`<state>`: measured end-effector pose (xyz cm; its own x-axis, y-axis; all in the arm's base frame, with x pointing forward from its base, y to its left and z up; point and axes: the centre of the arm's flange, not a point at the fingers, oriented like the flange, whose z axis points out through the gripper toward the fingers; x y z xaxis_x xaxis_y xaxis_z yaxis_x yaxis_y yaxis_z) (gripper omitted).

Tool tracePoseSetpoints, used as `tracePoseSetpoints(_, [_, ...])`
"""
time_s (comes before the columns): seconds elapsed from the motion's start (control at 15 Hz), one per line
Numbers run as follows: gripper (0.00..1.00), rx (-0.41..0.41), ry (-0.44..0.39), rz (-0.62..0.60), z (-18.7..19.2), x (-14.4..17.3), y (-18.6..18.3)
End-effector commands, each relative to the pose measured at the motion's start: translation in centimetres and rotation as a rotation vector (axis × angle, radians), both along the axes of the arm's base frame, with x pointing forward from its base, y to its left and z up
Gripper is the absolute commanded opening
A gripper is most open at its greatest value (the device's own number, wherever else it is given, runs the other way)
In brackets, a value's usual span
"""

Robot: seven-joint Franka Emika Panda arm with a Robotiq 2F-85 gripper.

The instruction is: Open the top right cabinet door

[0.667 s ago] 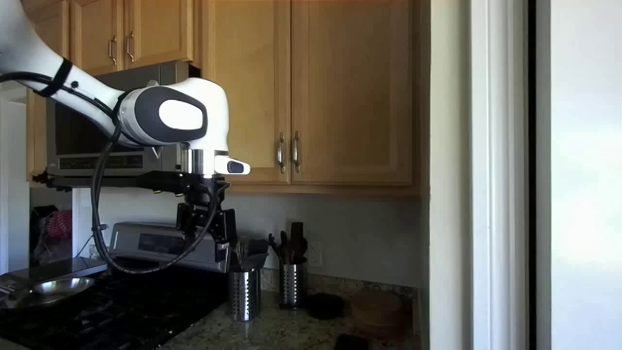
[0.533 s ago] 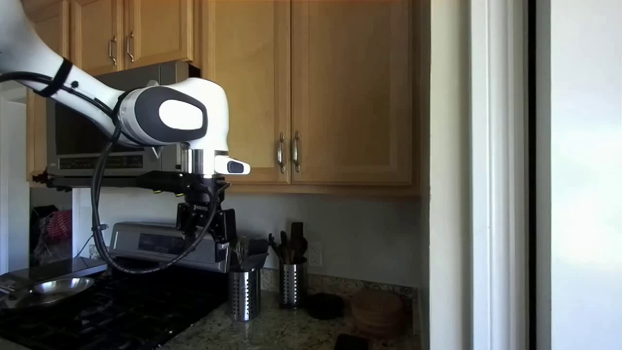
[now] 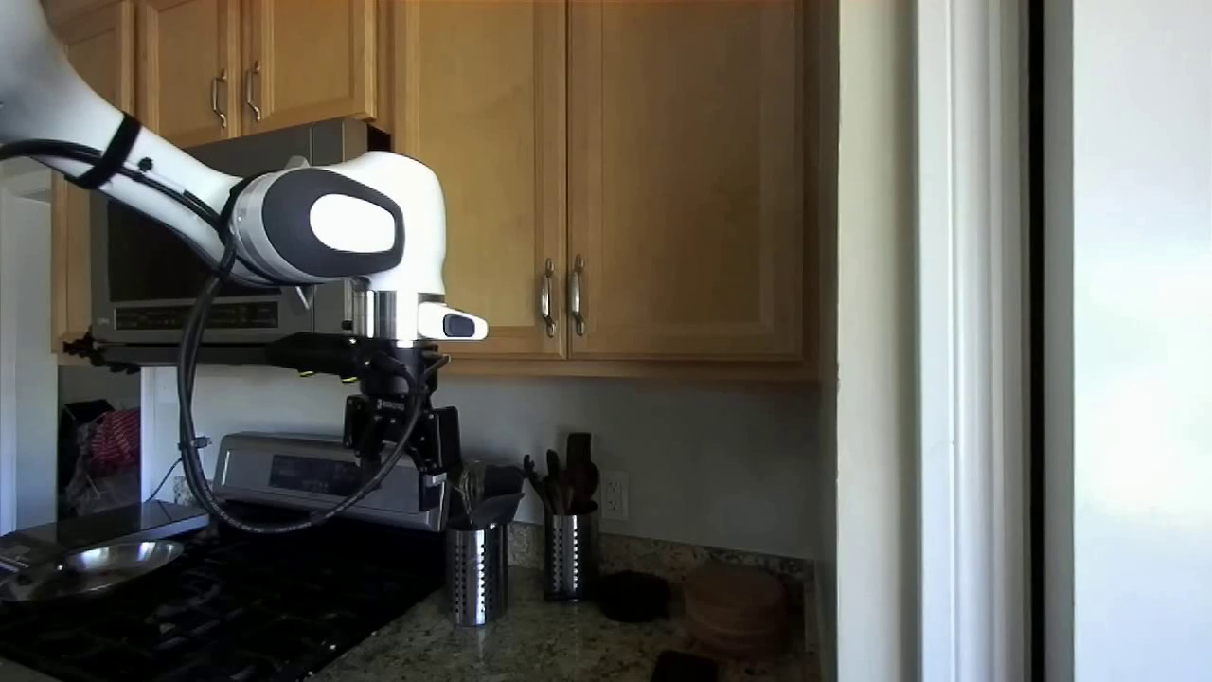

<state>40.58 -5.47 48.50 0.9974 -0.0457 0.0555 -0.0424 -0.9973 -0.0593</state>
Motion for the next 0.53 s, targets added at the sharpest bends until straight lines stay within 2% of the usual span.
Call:
tracePoseSetpoints(0.0, [1.0, 0.0, 0.0, 0.0, 0.0, 0.0, 0.0])
tracePoseSetpoints(0.33, [1.0, -0.011, -0.027, -0.022, 0.0, 1.1, -0.4])
tracePoseSetpoints(0.47, [1.0, -0.012, -0.081, -0.044, 0.8, 2.4, -0.9])
